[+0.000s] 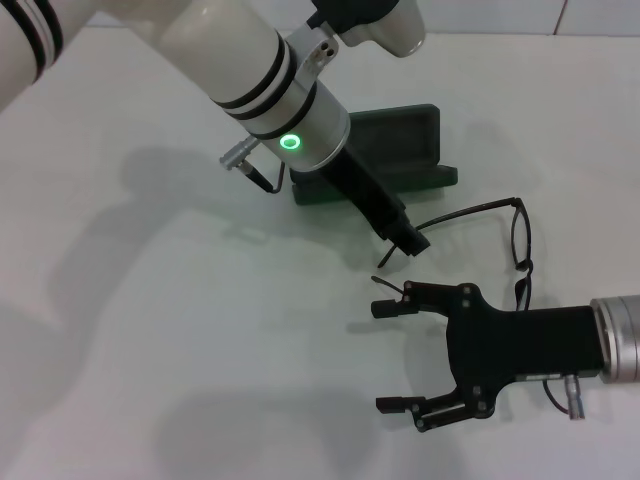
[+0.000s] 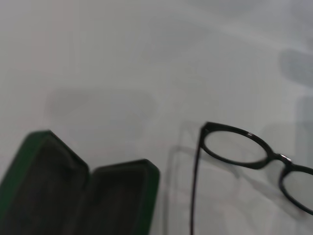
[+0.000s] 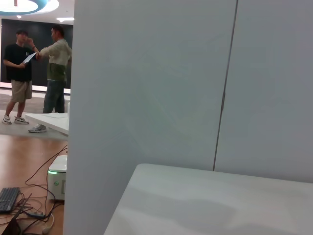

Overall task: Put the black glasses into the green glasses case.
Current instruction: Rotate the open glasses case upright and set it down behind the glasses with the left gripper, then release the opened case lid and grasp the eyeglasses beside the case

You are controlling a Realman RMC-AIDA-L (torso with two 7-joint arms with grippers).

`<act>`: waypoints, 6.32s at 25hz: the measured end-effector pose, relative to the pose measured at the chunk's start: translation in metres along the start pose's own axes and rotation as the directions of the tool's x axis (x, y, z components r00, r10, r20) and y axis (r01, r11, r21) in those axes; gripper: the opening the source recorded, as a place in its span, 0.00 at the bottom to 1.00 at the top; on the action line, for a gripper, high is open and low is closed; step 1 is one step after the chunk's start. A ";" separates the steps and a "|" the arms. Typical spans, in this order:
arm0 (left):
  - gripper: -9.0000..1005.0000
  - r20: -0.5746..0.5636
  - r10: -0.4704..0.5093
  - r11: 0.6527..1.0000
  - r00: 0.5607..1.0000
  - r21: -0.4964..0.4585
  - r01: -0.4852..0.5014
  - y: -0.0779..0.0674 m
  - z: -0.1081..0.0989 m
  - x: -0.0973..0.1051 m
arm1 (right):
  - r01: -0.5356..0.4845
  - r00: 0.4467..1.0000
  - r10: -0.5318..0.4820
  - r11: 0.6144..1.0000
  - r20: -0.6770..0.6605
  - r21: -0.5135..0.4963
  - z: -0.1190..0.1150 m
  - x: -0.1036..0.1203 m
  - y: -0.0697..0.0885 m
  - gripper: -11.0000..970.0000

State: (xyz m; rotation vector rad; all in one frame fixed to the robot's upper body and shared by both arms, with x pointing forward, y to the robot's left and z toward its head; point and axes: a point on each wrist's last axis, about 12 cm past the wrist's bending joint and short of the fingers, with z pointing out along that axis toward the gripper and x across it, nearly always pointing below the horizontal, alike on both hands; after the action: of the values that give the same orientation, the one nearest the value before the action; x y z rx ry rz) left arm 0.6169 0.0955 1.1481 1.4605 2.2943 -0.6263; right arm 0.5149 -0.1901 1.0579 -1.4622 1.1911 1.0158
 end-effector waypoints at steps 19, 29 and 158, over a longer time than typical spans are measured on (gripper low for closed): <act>0.59 0.146 -0.015 0.998 0.989 -0.054 0.024 0.012 -0.010 -0.017 | 0.009 1.000 -0.009 1.000 -0.009 0.007 0.002 0.001 -0.002 0.89; 0.59 0.064 -0.037 0.998 0.997 -0.055 0.040 0.015 0.002 -0.012 | 0.013 1.000 -0.013 1.000 -0.016 0.005 0.006 0.001 -0.003 0.89; 0.59 0.863 -0.072 0.993 0.501 0.012 0.121 -0.009 -0.035 0.203 | 0.373 0.188 -0.684 0.713 -0.705 -0.593 0.039 -0.097 -0.061 0.77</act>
State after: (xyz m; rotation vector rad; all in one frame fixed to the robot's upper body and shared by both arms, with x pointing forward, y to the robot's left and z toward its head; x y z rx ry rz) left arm 0.5239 0.2649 1.0757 0.6786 1.5323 -1.0325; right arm 0.5566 -0.1298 1.1545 -2.6151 1.0132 -0.2876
